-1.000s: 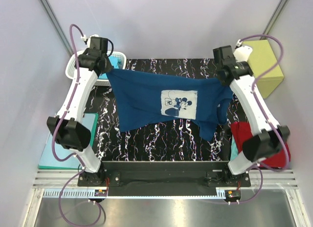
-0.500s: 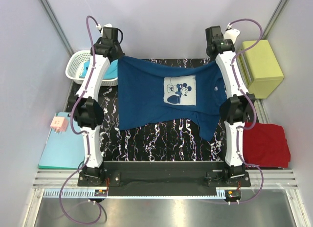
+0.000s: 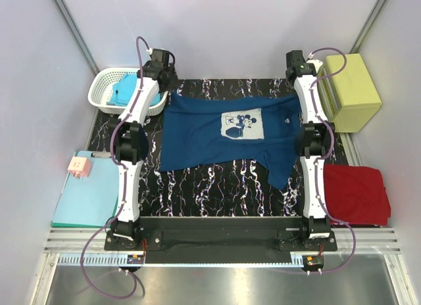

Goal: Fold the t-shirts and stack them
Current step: Flatten out the tshirt

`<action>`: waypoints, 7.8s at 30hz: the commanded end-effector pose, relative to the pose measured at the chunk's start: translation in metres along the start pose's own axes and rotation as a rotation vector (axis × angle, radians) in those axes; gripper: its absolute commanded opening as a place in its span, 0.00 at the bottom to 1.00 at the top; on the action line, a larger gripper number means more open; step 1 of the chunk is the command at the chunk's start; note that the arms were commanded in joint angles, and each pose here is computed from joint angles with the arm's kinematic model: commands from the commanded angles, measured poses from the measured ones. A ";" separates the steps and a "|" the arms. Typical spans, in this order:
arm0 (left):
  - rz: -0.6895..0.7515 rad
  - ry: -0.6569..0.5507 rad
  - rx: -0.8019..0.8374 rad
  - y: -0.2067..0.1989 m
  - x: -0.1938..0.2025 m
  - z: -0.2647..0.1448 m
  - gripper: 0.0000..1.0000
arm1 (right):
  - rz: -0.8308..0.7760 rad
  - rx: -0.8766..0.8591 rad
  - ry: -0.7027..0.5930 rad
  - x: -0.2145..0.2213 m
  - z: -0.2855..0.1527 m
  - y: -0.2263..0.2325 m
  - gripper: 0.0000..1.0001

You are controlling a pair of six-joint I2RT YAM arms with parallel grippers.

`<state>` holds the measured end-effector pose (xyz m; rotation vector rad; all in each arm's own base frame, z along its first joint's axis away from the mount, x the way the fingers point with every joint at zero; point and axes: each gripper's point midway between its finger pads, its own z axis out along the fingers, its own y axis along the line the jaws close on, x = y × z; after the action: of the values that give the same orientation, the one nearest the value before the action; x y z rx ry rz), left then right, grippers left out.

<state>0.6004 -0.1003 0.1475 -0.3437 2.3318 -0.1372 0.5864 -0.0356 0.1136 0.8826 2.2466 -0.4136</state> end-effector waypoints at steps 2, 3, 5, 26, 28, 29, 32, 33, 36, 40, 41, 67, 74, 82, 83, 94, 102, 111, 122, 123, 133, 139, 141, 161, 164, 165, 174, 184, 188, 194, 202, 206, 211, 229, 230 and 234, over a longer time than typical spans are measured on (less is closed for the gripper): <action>0.007 -0.274 0.099 -0.039 -0.086 -0.100 0.83 | 0.071 -0.169 -0.134 -0.068 -0.089 0.007 0.57; 0.015 -0.286 0.106 -0.044 -0.087 -0.111 0.87 | 0.068 -0.184 -0.145 -0.071 -0.100 0.008 0.62; 0.038 -0.311 0.129 -0.060 -0.085 -0.144 0.95 | 0.051 -0.207 -0.155 -0.072 -0.132 0.003 0.67; 0.217 0.046 0.165 -0.043 0.200 -0.197 0.98 | -0.128 -0.315 0.155 0.182 -0.206 -0.115 0.52; 0.254 0.087 0.125 -0.037 0.208 -0.187 0.97 | -0.135 -0.302 0.182 0.192 -0.200 -0.117 0.52; 0.274 0.123 0.094 -0.030 0.215 -0.186 0.97 | -0.145 -0.284 0.204 0.197 -0.200 -0.120 0.52; 0.289 0.133 0.060 -0.025 0.218 -0.179 0.98 | -0.180 -0.270 0.221 0.202 -0.195 -0.118 0.51; 0.290 0.141 0.053 -0.022 0.224 -0.175 0.98 | -0.191 -0.272 0.221 0.203 -0.192 -0.115 0.51; 0.253 0.187 0.069 -0.025 0.233 -0.161 0.98 | -0.251 -0.251 0.246 0.207 -0.184 -0.111 0.51; 0.215 0.268 0.092 -0.032 0.238 -0.143 0.97 | -0.298 -0.214 0.295 0.213 -0.175 -0.103 0.50; 0.215 0.271 0.091 -0.035 0.236 -0.142 0.96 | -0.307 -0.203 0.305 0.214 -0.175 -0.104 0.50; 0.146 0.453 0.038 -0.007 0.271 -0.125 0.94 | -0.126 -0.398 0.393 0.230 -0.175 -0.052 0.47; 0.142 0.456 0.039 -0.003 0.273 -0.126 0.94 | 0.009 -0.308 0.350 0.228 -0.150 -0.081 0.47; 0.160 0.460 0.037 0.002 0.276 -0.128 0.94 | 0.078 -0.206 0.481 0.266 -0.123 -0.091 0.43; 0.157 0.458 0.037 0.003 0.275 -0.128 0.94 | 0.077 -0.198 0.483 0.268 -0.121 -0.092 0.43; 0.130 0.471 0.019 0.017 0.278 -0.133 0.94 | 0.028 -0.076 0.578 0.303 -0.124 -0.123 0.39; 0.104 0.458 0.020 0.021 0.270 -0.135 0.94 | 0.024 -0.040 0.595 0.325 -0.174 -0.179 0.37; 0.087 0.473 0.030 0.019 0.274 -0.138 0.94 | 0.050 -0.059 0.579 0.328 -0.212 -0.228 0.37; 0.101 0.496 0.002 0.025 0.286 -0.129 0.93 | 0.088 -0.306 0.391 0.272 -0.228 -0.188 0.40; 0.100 0.516 0.005 0.025 0.290 -0.130 0.93 | 0.072 -0.310 0.382 0.267 -0.227 -0.184 0.40; 0.093 0.602 -0.038 0.053 0.332 -0.148 0.86 | -0.006 -0.310 0.354 0.245 -0.222 -0.157 0.37; 0.119 0.659 -0.043 0.062 0.359 -0.170 0.84 | -0.022 -0.321 0.312 0.235 -0.221 -0.155 0.38; 0.122 0.673 -0.042 0.064 0.365 -0.179 0.84 | -0.031 -0.319 0.308 0.234 -0.220 -0.154 0.38; 0.198 0.413 -0.007 0.042 0.284 -0.230 0.91 | -0.108 -0.343 0.189 0.201 -0.206 -0.123 0.44; 0.130 0.367 0.049 0.018 0.252 -0.208 0.92 | -0.132 -0.333 0.220 0.193 -0.187 -0.095 0.42; 0.117 0.405 0.032 0.016 0.255 -0.193 0.92 | -0.121 -0.318 0.246 0.192 -0.178 -0.090 0.42; 0.048 0.505 -0.007 0.009 0.262 -0.124 0.91 | -0.131 -0.202 0.341 0.201 -0.118 -0.051 0.38; 0.065 0.666 -0.032 0.026 0.315 -0.115 0.88 | -0.169 -0.111 0.414 0.233 -0.099 -0.072 0.36; 0.082 0.692 -0.037 0.034 0.325 -0.120 0.88 | -0.195 -0.083 0.488 0.261 -0.095 -0.088 0.34; 0.096 0.737 -0.064 0.047 0.343 -0.122 0.88 | -0.215 -0.059 0.538 0.294 -0.094 -0.113 0.33; 0.100 0.768 -0.050 0.053 0.355 -0.134 0.88 | -0.210 -0.038 0.563 0.307 -0.111 -0.137 0.31; 0.102 0.779 -0.037 0.057 0.361 -0.146 0.88 | -0.215 -0.038 0.563 0.314 -0.129 -0.146 0.30; 0.110 0.797 -0.018 0.063 0.375 -0.169 0.88 | -0.208 -0.039 0.565 0.319 -0.151 -0.162 0.29; 0.080 0.430 0.121 0.010 0.249 -0.193 0.92 | -0.186 -0.377 0.232 0.181 -0.213 -0.077 0.44; 0.063 0.407 0.127 0.005 0.235 -0.189 0.93 | -0.157 -0.426 0.186 0.151 -0.224 -0.056 0.43; 0.069 0.390 0.141 -0.017 0.201 -0.157 0.93 | -0.232 -0.380 0.238 0.153 -0.190 -0.018 0.40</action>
<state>0.3105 -0.1705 0.1201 -0.1766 2.7461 -0.3748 0.3679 0.1224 0.1701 0.5784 2.4773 0.1366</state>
